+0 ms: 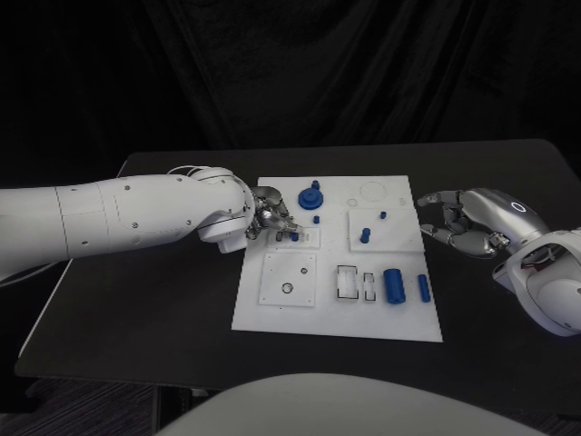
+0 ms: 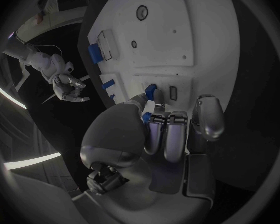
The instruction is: Assemble the parts on the task board
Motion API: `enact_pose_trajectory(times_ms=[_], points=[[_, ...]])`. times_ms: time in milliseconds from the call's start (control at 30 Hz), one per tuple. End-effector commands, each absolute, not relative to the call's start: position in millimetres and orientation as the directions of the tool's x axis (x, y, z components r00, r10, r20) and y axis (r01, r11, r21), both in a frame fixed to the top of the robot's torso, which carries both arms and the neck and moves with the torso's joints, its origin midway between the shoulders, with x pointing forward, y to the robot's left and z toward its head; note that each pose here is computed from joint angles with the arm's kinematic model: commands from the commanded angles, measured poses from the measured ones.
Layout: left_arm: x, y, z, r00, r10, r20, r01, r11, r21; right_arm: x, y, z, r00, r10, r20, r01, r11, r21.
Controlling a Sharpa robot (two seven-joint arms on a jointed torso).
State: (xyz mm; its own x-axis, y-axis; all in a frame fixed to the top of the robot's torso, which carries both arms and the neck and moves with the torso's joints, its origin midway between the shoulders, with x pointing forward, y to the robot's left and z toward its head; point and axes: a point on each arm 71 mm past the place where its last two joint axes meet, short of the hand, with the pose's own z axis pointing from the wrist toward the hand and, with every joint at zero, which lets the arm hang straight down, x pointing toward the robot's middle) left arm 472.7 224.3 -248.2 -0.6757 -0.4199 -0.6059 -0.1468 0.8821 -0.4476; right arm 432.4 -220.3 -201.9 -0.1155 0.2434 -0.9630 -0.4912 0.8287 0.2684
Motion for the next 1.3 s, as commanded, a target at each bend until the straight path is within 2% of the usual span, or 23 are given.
enact_pose_trajectory(times_ms=[33, 167, 333, 633, 800, 967, 1167, 1300], points=[[471.1, 224.1, -250.9, -0.687, -0.412, -0.599, -0.147, 0.886, -0.440, 432.2, -220.9, -203.2, -0.120, 0.240, -0.963, -0.478, 0.836, 0.268], [471.4, 224.8, -250.4, -0.680, -0.418, -0.603, -0.149, 0.883, -0.445, 432.2, -221.2, -203.1, -0.118, 0.241, -0.963, -0.479, 0.836, 0.268], [472.6, 228.0, -246.1, -0.630, -0.454, -0.631, -0.142, 0.865, -0.481, 432.0, -222.7, -202.6, -0.113, 0.244, -0.963, -0.479, 0.836, 0.268], [469.4, 238.1, -227.4, -0.517, -0.463, -0.720, -0.041, 0.854, -0.519, 432.6, -225.7, -201.6, -0.097, 0.252, -0.963, -0.479, 0.836, 0.267], [476.5, 243.7, -209.4, -0.449, -0.480, -0.753, 0.023, 0.837, -0.547, 433.5, -226.5, -201.3, -0.088, 0.256, -0.963, -0.480, 0.836, 0.266], [483.7, 244.7, -194.0, -0.358, -0.469, -0.808, 0.160, 0.821, -0.548, 434.9, -228.4, -201.2, -0.079, 0.257, -0.963, -0.479, 0.838, 0.263], [494.5, 246.7, -185.0, -0.262, -0.468, -0.844, 0.259, 0.808, -0.528, 435.4, -230.2, -201.9, -0.075, 0.258, -0.963, -0.477, 0.839, 0.262], [503.5, 251.0, -183.0, -0.213, -0.469, -0.857, 0.279, 0.812, -0.513, 435.4, -230.7, -202.7, -0.074, 0.259, -0.963, -0.478, 0.838, 0.262]])
